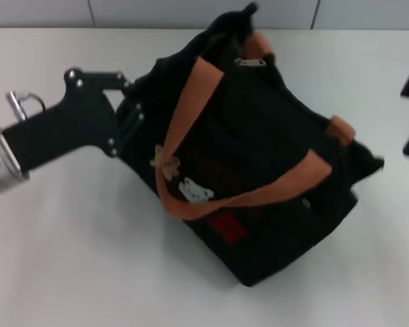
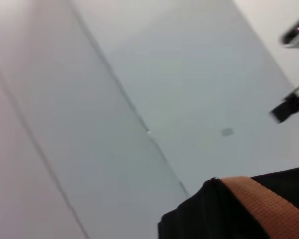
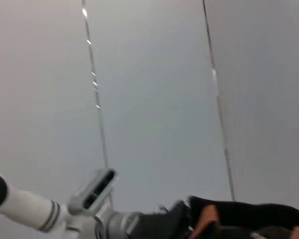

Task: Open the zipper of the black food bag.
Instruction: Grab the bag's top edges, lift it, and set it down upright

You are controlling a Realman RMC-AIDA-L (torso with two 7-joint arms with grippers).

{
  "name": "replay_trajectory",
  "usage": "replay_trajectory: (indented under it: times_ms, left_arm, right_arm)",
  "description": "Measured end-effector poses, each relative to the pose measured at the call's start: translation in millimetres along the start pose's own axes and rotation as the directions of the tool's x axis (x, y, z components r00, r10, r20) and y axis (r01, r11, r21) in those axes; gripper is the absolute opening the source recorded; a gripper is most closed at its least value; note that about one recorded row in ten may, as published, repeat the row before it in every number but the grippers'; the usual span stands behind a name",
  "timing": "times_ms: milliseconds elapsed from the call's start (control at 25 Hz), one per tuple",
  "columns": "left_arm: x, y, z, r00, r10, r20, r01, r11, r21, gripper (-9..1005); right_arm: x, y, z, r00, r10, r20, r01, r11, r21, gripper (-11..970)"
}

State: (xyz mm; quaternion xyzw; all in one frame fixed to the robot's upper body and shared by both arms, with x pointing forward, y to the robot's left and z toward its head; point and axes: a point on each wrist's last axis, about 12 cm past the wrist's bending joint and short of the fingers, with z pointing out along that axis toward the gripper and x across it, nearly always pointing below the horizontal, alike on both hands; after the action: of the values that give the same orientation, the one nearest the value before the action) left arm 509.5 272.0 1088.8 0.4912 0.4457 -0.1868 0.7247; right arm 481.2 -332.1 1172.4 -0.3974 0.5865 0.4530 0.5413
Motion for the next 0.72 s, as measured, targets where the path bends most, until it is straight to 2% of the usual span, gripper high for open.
replay_trajectory:
  times_ms: [40,120,200,240,320,400,560,600,720]
  left_arm:
    - [-4,6.2,3,0.999,0.041,0.009,-0.041,0.999,0.017,113]
    - [-12,16.4,7,0.993,0.112,0.027,-0.113,0.993,0.043,106]
    - [-20,24.7,11,0.984,0.173,0.046,-0.176,0.982,0.066,106]
    - [-22,27.3,12,0.98,0.194,0.052,-0.198,0.978,0.073,106]
    - [-28,32.1,14,0.969,0.239,0.065,-0.244,0.966,0.081,106]
    - [-31,34.1,16,0.958,0.274,0.084,-0.281,0.956,0.083,106]
    - [-32,35.0,18,0.954,0.285,0.093,-0.293,0.953,0.082,107]
    - [-32,34.9,18,0.953,0.289,0.094,-0.296,0.952,0.081,107]
    - [-31,33.7,19,0.95,0.297,0.098,-0.305,0.949,0.078,107]
  right_arm:
    - [0,0.0,0,1.0,0.0,0.0,0.0,1.0,0.0,838]
    - [-16,-7.5,4,0.998,-0.05,-0.05,0.051,0.999,0.017,839]
    - [-42,-15.5,16,0.985,-0.121,-0.12,0.124,0.992,0.013,839]
    - [-42,-15.5,16,0.985,-0.121,-0.12,0.124,0.992,0.013,839]
    - [-57,-20.0,27,0.973,-0.151,-0.173,0.152,0.988,-0.006,838]
    - [-72,-23.3,45,0.948,-0.193,-0.255,0.186,0.981,-0.05,836]
    - [-79,-26.5,64,0.923,-0.219,-0.316,0.207,0.976,-0.073,833]
    - [-82,-29.2,74,0.92,-0.207,-0.334,0.193,0.978,-0.077,832]
    - [-81,-31.3,84,0.921,-0.189,-0.34,0.166,0.981,-0.097,830]
